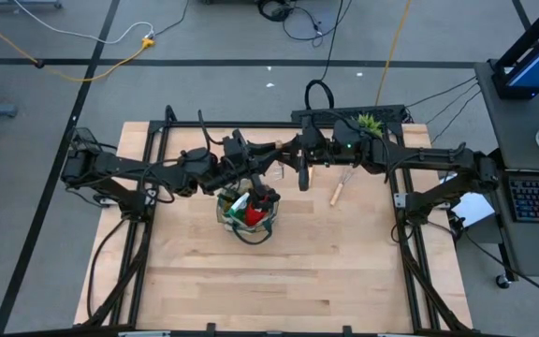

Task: Pick & Place Garden tools in Gardening bag
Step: Put the left brown hand rake into the brown gardening bag

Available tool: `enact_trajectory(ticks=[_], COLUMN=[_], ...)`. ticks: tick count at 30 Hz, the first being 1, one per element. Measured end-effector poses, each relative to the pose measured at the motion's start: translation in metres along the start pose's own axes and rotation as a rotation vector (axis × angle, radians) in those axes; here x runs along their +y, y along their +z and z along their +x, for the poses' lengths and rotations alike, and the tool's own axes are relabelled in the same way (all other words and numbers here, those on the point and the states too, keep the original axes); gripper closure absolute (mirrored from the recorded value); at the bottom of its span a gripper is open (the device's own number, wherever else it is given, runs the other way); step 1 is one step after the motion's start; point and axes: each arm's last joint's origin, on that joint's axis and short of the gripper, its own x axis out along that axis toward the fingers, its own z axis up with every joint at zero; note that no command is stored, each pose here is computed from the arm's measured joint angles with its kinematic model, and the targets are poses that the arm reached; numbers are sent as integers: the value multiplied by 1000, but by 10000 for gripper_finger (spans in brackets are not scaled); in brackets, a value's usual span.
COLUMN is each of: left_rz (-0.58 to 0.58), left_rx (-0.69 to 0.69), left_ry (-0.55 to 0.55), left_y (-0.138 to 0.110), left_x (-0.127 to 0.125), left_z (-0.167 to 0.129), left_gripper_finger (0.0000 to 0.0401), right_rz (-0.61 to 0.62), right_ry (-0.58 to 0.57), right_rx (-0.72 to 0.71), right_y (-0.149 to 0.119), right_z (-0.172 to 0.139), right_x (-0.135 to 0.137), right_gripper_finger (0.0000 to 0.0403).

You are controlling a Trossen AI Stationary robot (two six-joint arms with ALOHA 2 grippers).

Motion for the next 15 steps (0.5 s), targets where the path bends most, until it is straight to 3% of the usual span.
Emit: enact_trajectory(ticks=[7,15], left_rz=[40,158], left_rx=[2,6], left_ry=[-3,68], left_y=[0,14], left_x=[-1,3], left_z=[0,-9], left_gripper_finger=[329,183], right_rz=[-15,-20], right_ry=[4,3], right_rx=[3,23], right_y=[0,-2], right_z=[0,0], right_x=[2,2], right_gripper_finger=[347,347])
